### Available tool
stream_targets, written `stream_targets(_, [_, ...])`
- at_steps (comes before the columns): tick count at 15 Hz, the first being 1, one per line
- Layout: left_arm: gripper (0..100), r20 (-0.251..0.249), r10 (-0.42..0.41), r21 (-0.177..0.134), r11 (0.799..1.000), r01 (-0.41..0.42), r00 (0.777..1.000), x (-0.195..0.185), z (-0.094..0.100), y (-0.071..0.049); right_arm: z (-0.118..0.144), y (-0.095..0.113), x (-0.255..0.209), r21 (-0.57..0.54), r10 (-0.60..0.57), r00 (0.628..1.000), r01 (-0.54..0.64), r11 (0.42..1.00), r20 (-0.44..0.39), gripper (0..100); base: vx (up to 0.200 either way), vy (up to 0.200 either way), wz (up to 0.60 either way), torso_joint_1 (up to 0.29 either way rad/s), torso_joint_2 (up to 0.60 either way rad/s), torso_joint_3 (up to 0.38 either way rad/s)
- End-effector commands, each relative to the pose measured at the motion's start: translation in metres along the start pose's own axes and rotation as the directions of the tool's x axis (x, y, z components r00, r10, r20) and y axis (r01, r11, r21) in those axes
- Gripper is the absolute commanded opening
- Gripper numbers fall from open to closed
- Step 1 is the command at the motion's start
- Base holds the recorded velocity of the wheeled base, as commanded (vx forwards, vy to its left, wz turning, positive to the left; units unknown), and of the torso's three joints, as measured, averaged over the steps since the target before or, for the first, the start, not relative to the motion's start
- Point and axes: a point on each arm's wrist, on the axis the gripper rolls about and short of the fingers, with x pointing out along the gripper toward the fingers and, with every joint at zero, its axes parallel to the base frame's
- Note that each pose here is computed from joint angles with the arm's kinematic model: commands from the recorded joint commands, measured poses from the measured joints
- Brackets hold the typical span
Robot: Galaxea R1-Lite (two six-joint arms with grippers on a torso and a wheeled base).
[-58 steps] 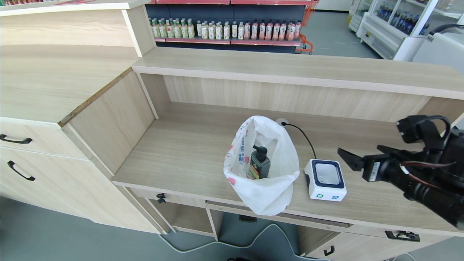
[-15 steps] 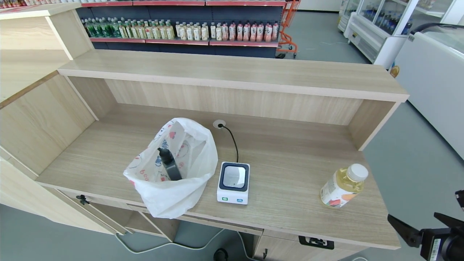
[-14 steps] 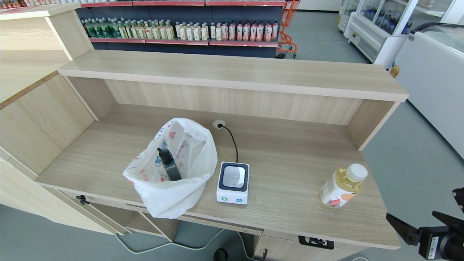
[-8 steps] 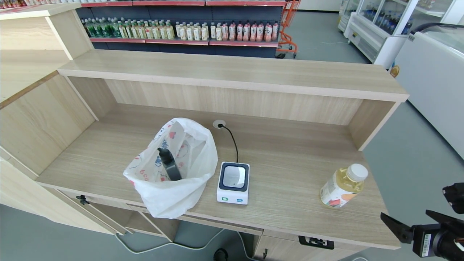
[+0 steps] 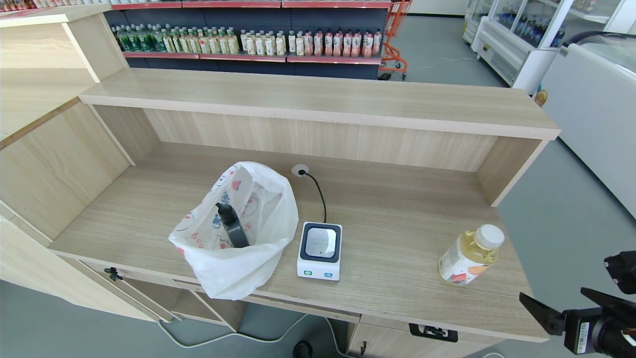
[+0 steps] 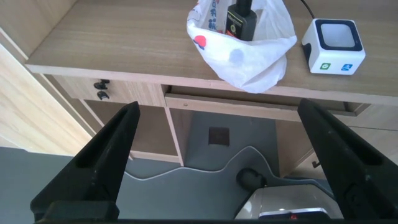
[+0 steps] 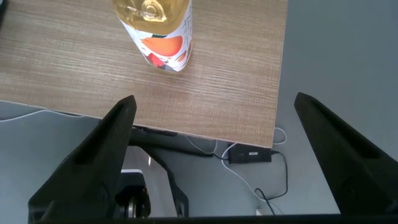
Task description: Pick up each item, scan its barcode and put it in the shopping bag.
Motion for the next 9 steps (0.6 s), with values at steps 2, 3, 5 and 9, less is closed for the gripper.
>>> stream_targets(2, [100,-0.002,0.0,0.0,1.0,0.0,1.0,0.0001,0.0,0.0,-0.0001,0.0003,0.0008,0.0,0.001,1.0,-0.001,1.0,-0.004,100,0.0,0.0,0.0,0.0,0.0,0.0])
stream_targets(3, [100,-0.002,0.0,0.0,1.0,0.0,1.0,0.0001,0.0,0.0,-0.0002,0.0001,0.001,0.0,-0.001,1.0,0.001,1.0,-0.005,100,0.0,0.0,0.0,0.0,0.0,0.0])
stream_targets(5, [100,-0.002,0.0,0.0,1.0,0.0,1.0,0.0001,0.0,0.0,-0.0002,0.0004,0.0018,0.001,0.001,1.0,-0.001,1.0,-0.008,100,0.0,0.0,0.0,0.0,0.0,0.0])
stream_targets(9, [100,-0.002,0.0,0.0,1.0,0.0,1.0,0.0001,0.0,0.0,0.0011,0.0004,0.0021,0.003,0.001,1.0,-0.001,1.0,-0.004,100,0.0,0.0,0.0,0.0,0.0,0.0])
